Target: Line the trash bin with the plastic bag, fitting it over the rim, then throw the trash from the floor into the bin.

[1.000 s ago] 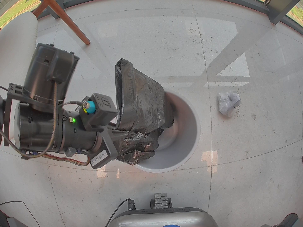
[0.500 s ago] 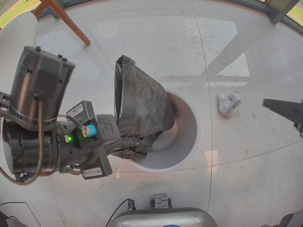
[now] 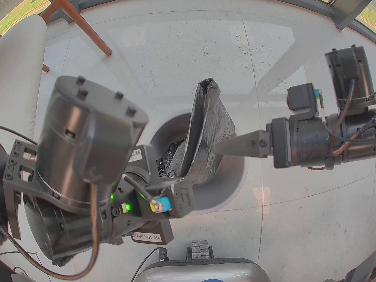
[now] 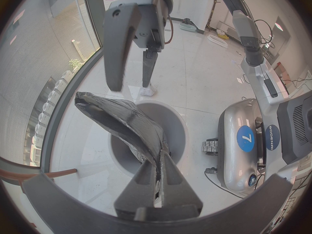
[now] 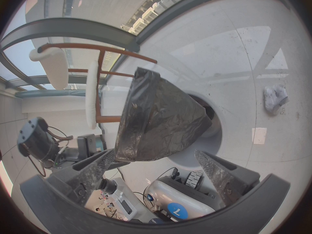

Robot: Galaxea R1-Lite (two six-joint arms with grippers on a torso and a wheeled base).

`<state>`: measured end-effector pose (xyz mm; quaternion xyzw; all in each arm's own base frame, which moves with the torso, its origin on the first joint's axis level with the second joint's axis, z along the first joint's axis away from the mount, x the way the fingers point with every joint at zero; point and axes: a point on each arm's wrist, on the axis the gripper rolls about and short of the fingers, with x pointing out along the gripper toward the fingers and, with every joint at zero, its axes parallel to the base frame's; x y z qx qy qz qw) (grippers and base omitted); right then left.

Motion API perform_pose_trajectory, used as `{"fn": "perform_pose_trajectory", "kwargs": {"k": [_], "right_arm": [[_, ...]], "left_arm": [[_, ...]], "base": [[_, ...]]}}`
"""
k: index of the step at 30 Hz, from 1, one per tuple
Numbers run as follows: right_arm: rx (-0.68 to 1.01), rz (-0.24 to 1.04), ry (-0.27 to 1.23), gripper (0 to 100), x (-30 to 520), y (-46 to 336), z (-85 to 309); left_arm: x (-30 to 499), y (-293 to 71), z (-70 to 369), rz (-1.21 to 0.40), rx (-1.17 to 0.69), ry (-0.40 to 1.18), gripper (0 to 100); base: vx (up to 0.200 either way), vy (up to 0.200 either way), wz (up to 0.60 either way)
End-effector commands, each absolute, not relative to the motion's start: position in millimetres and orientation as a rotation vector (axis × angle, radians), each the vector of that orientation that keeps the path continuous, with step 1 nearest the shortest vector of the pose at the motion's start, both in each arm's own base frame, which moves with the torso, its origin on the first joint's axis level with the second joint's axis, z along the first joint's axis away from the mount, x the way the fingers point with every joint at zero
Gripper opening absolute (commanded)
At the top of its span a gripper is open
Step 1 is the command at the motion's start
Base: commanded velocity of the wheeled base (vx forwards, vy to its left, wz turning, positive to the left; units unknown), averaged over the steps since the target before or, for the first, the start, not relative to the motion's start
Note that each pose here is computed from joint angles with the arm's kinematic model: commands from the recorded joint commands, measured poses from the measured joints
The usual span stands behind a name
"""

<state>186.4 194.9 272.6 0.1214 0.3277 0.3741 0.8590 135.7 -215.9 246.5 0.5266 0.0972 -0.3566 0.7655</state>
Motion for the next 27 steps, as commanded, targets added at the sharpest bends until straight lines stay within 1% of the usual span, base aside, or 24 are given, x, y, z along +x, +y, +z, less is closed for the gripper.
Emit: {"fn": "perform_pose_trajectory", "kwargs": {"k": [1,3,8,14,18,22,27], "right_arm": [[0.225,0.78,0.728,100,189.3,208.0,265.1],[0.209,0.752,0.728,100,188.3,210.7,266.5],[0.215,0.752,0.709,100,196.5,220.2,274.2],[0.209,0.716,0.715,100,210.4,227.2,282.3],[0.204,0.684,0.717,100,219.5,230.0,281.1],[0.177,0.623,0.728,100,226.6,232.1,273.4],[0.135,0.605,0.759,100,227.3,227.8,270.2]], "left_arm": [[136.7,-220.3,241.6,-0.784,1.157,0.223,0],[136.7,-220.3,241.6,-0.784,1.157,0.223,0],[136.4,-220.5,241.6,-0.786,1.159,0.222,0],[135.9,-220.7,239.1,-0.791,1.166,0.227,0],[135.7,-220.3,237.6,-0.793,1.171,0.233,0],[131.8,-219.6,233.9,-0.806,1.18,0.236,0],[131.0,-218.2,232.8,-0.803,1.183,0.239,0]], "base": [[0.0,0.0,0.0],[0.0,0.0,0.0],[0.0,0.0,0.0],[0.0,0.0,0.0],[0.0,0.0,0.0],[0.0,0.0,0.0],[0.0,0.0,0.0]]}}
